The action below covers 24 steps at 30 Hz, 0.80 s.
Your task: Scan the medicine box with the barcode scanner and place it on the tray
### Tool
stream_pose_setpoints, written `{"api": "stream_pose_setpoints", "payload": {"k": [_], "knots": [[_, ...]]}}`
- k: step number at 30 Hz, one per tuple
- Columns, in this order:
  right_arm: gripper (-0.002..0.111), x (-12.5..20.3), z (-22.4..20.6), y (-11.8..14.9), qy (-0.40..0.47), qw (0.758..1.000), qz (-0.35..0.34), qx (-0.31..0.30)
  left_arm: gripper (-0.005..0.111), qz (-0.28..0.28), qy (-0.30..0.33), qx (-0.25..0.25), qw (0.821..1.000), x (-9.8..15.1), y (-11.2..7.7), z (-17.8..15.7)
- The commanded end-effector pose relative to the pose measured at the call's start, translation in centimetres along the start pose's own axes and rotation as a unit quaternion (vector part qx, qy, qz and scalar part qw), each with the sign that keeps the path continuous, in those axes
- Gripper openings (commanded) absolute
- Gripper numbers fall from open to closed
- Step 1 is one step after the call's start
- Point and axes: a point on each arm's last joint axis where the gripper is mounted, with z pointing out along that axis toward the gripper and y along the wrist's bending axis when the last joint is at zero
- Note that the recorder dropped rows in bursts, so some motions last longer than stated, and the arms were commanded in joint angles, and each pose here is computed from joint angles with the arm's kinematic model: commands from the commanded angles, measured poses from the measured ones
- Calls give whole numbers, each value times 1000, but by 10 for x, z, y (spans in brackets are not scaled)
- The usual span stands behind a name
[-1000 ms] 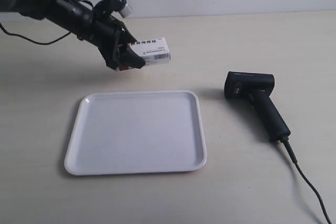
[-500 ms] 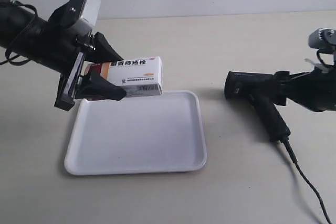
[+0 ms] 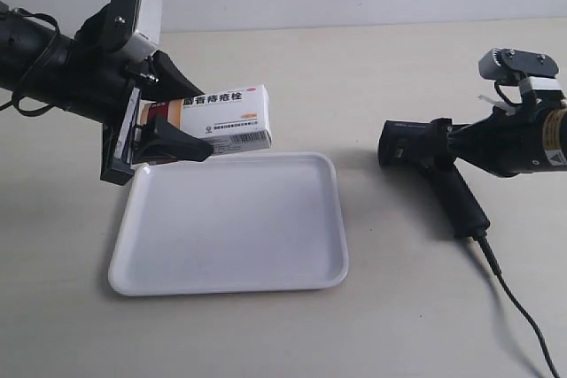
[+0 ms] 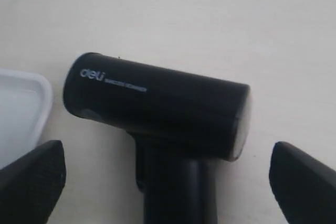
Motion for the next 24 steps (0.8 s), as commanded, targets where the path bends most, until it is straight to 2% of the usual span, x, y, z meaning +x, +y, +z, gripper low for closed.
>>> {"api": "stream_pose_setpoints", "payload": {"k": [1, 4, 9, 12, 15, 19, 24], "knots": [[105, 1, 7, -3, 9, 1000, 1, -4, 16, -4, -11, -6, 1000, -4, 0, -2], [105, 0, 15, 0, 19, 1000, -11, -2, 16, -4, -11, -6, 1000, -4, 0, -2], [104, -2, 32, 4, 61, 993, -51, 93, 16, -4, -11, -6, 1000, -4, 0, -2], [98, -5, 34, 10, 56, 993, -55, 86, 16, -4, -10, -7, 1000, -4, 0, -2], [82, -8, 34, 9, 53, 993, -57, 92, 16, -4, -10, -7, 1000, -4, 0, -2], [52, -7, 33, 4, 60, 989, -51, 123, 16, -4, -10, -8, 1000, -4, 0, -2], [24, -14, 28, 10, 42, 992, -54, 106, 16, -5, -9, -8, 1000, -3, 0, -2]]}}
